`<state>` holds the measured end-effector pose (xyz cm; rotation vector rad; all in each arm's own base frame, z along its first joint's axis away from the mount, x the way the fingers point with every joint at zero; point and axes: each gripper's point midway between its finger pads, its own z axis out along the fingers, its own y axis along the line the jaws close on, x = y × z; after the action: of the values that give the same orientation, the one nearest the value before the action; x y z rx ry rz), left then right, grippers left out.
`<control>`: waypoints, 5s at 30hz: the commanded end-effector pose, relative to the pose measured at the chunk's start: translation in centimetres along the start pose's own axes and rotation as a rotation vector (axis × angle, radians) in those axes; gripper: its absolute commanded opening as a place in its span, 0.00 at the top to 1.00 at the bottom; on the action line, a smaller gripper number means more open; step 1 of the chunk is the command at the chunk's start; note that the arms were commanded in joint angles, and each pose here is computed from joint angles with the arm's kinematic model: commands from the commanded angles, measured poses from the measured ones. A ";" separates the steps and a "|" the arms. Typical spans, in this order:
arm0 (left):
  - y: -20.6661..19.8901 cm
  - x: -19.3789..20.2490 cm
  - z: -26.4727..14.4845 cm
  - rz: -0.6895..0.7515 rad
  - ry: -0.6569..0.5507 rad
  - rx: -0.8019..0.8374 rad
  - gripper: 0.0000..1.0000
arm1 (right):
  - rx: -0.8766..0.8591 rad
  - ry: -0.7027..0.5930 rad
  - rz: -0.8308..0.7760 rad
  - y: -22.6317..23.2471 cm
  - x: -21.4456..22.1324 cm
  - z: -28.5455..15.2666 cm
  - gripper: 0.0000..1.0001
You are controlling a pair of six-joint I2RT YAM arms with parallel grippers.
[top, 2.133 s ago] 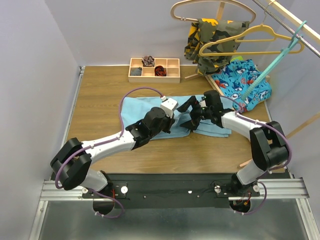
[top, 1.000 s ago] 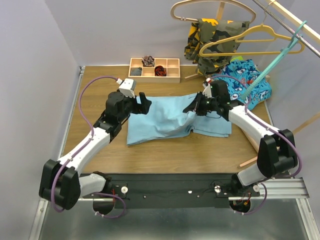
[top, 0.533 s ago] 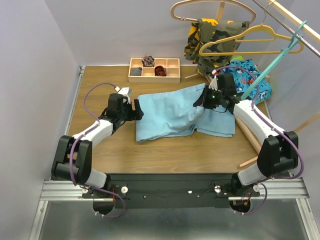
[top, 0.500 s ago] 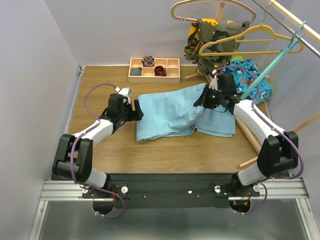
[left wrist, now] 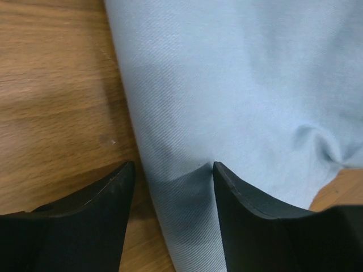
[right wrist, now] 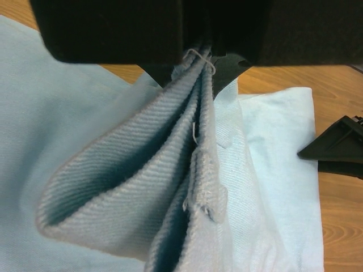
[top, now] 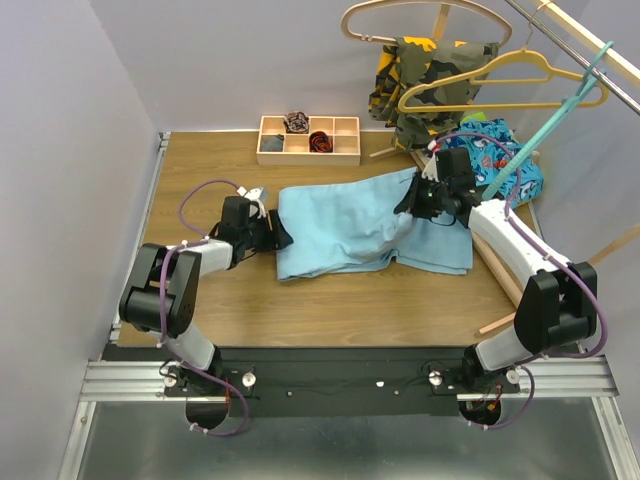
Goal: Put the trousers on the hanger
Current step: Fold the trousers at the center of the board.
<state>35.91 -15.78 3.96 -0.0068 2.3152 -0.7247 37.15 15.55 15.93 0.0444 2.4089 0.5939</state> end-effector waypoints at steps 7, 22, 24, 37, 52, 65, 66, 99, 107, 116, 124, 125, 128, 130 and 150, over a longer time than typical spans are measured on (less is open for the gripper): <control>-0.1 -1.0 1.0 -0.032 0.033 0.016 1.00 | -0.020 0.037 -0.030 -0.7 2.0 -0.5 0.99; 8.9 -5.6 -6.9 0.093 0.042 -0.515 0.97 | -0.065 0.136 -0.006 2.3 5.9 1.2 0.99; 9.0 -5.2 -7.1 0.078 0.044 -0.515 0.71 | -0.059 0.129 0.008 2.5 5.7 1.6 0.99; 5.2 -7.1 -7.1 0.056 -0.031 -0.337 0.07 | -0.093 -0.026 -0.070 5.4 -0.2 -2.1 0.99; 4.5 -5.2 -5.3 0.060 0.010 -0.232 0.09 | 0.175 -0.072 -0.166 -0.4 -2.5 -1.5 0.99; 3.3 -3.3 -3.5 0.025 0.040 -0.108 0.10 | 0.303 -0.084 -0.200 -3.2 -3.1 -1.1 0.99; 3.3 -3.2 -3.3 0.022 0.037 -0.100 0.11 | 0.304 -0.081 -0.198 -3.2 -2.9 -1.1 0.99; 1.4 -0.2 -0.1 -0.044 0.082 0.071 0.37 | 0.503 0.105 -0.162 -8.6 2.0 -2.8 0.99; 0.4 0.2 0.5 -0.051 0.092 0.124 0.66 | 0.627 0.144 -0.137 -11.4 3.4 -2.0 0.99; 1.2 -1.0 0.6 -0.013 0.078 0.063 1.00 | 0.904 0.128 -0.138 -15.1 3.5 -5.2 0.18; 1.2 -2.0 0.0 0.060 0.079 0.043 1.00 | 0.834 0.091 -0.158 -14.0 3.1 -6.3 0.18; 1.1 -2.4 0.0 0.067 0.073 0.043 1.00 | 0.781 0.093 -0.154 -13.2 3.3 -5.9 0.18; 1.2 -2.5 0.2 0.078 0.082 0.041 1.00 | 0.516 0.106 -0.127 -9.6 4.9 -4.3 0.21; 1.2 -2.6 0.3 0.082 0.082 0.044 1.00 | 0.389 0.091 -0.079 -7.4 5.4 -3.8 0.23; 1.7 -4.4 -0.2 0.230 0.073 0.016 1.00 | 0.610 0.233 0.037 -14.1 12.5 2.3 0.48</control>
<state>38.21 -14.57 5.03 0.2535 2.3678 -0.7372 29.88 8.98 2.95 0.2115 2.7429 0.0856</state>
